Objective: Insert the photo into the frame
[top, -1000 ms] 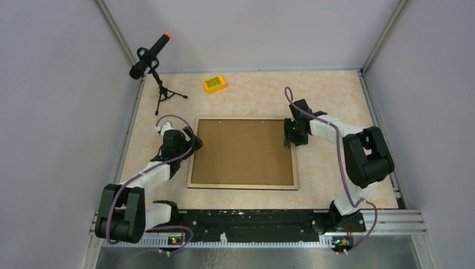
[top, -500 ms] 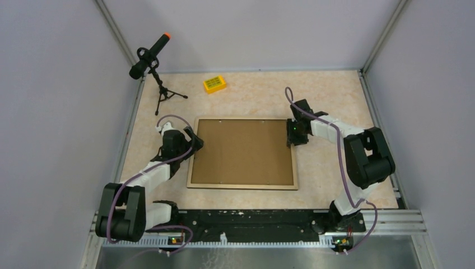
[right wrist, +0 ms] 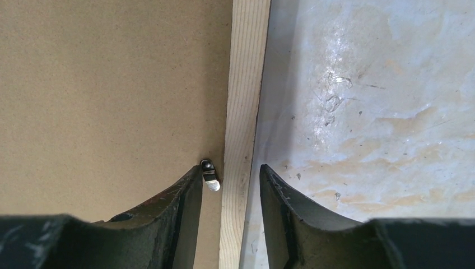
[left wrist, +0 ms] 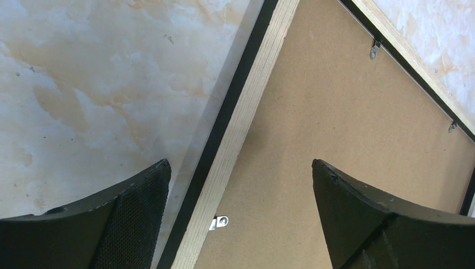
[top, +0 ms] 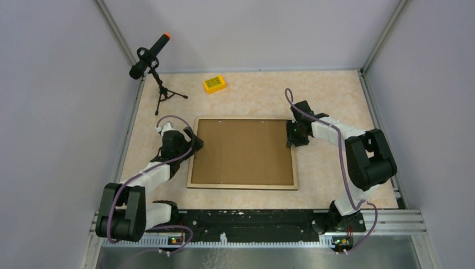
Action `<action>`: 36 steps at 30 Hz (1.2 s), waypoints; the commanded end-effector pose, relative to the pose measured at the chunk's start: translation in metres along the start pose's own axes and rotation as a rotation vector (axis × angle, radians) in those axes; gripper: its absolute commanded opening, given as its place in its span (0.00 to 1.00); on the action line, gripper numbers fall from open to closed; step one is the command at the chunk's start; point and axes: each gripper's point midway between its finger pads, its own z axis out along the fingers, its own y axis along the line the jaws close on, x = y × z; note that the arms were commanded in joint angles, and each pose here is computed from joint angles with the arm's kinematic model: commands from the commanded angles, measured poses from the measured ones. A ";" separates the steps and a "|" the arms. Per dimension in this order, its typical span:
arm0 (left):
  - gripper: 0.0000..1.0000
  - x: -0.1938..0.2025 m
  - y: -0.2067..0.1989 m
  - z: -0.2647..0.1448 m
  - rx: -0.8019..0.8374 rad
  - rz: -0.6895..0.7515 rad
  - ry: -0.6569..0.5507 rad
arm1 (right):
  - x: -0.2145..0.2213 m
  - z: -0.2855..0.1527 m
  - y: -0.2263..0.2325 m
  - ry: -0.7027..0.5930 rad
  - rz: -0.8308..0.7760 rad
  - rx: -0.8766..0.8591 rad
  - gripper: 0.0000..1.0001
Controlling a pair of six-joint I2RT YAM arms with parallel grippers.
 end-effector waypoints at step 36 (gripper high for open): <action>0.98 -0.005 -0.012 -0.003 0.088 0.010 -0.018 | -0.011 -0.012 0.008 -0.010 -0.092 0.005 0.46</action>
